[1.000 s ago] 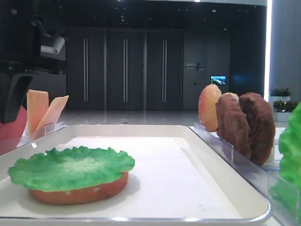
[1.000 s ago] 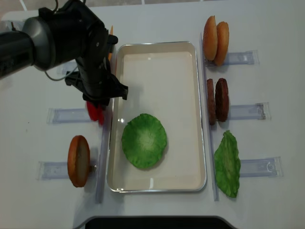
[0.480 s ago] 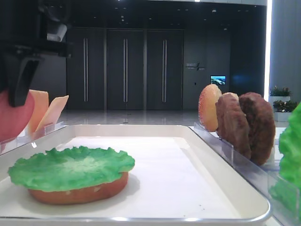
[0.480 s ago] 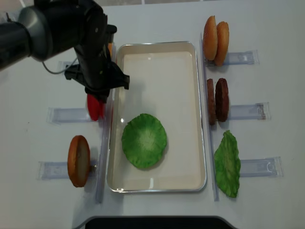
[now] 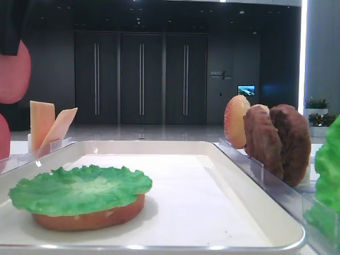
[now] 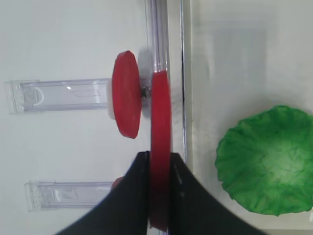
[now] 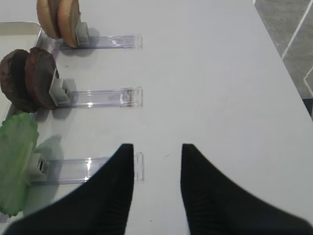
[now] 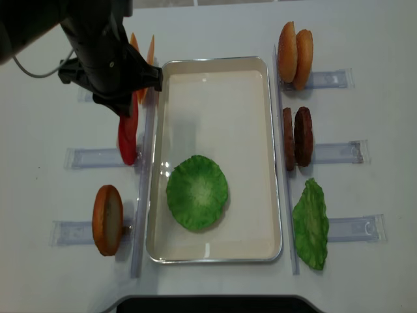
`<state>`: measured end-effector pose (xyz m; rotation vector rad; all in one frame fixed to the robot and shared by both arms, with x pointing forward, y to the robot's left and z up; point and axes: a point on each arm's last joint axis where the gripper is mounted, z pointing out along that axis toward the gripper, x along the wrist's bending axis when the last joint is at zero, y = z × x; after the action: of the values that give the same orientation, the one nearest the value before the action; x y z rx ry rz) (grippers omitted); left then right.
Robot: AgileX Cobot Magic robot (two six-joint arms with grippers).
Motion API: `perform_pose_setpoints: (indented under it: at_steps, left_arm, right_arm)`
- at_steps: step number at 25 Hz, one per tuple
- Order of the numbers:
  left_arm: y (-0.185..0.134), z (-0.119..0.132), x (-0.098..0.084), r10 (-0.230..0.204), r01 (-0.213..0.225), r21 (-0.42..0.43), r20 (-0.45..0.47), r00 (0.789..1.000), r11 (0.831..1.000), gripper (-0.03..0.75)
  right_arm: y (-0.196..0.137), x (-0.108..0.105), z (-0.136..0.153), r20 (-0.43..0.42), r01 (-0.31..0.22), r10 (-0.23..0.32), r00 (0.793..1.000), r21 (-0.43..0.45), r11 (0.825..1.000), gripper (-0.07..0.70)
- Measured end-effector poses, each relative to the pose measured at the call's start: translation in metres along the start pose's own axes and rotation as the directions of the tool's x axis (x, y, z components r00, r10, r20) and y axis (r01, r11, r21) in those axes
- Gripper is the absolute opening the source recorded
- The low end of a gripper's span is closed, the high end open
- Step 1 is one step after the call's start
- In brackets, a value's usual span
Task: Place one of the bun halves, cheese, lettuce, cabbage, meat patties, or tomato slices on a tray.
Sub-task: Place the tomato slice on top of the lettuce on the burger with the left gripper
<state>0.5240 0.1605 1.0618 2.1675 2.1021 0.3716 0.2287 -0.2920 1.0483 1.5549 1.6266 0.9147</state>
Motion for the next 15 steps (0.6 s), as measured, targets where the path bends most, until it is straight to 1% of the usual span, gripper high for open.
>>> perform_pose_setpoints:
  at_steps: [4,7,9,11,12,15]
  left_arm:
    - [-0.002,-0.002,-0.001,-0.002,0.001,0.012,0.022,1.0,1.0,0.055]
    - [-0.004,-0.009,0.0,-0.009,0.009,0.0,0.044,0.999,1.0,0.055]
    - [-0.009,-0.018,-0.003,0.005,-0.004,-0.022,0.053,0.999,1.0,0.055]
    - [-0.018,-0.03,-0.013,0.028,-0.024,-0.056,0.069,0.997,0.998,0.055]
    - [-0.024,-0.035,-0.018,0.033,-0.028,-0.068,0.079,0.996,0.997,0.055]
    - [-0.045,-0.047,-0.039,0.075,-0.066,-0.096,0.097,0.992,0.993,0.055]
  right_arm:
    - [0.0,0.0,0.0,0.0,0.0,0.0,1.0,0.0,1.0,0.232]
    - [0.0,0.0,0.0,0.0,0.0,0.0,1.0,0.0,1.0,0.232]
    - [0.0,0.0,0.0,0.0,0.0,0.0,1.0,0.0,1.0,0.232]
    - [0.0,0.0,0.0,0.0,0.0,0.0,1.0,0.0,1.0,0.232]
    - [0.0,0.0,0.0,0.0,0.0,0.0,1.0,0.0,1.0,0.232]
    - [0.0,0.0,0.0,0.0,0.0,0.0,1.0,0.0,1.0,0.232]
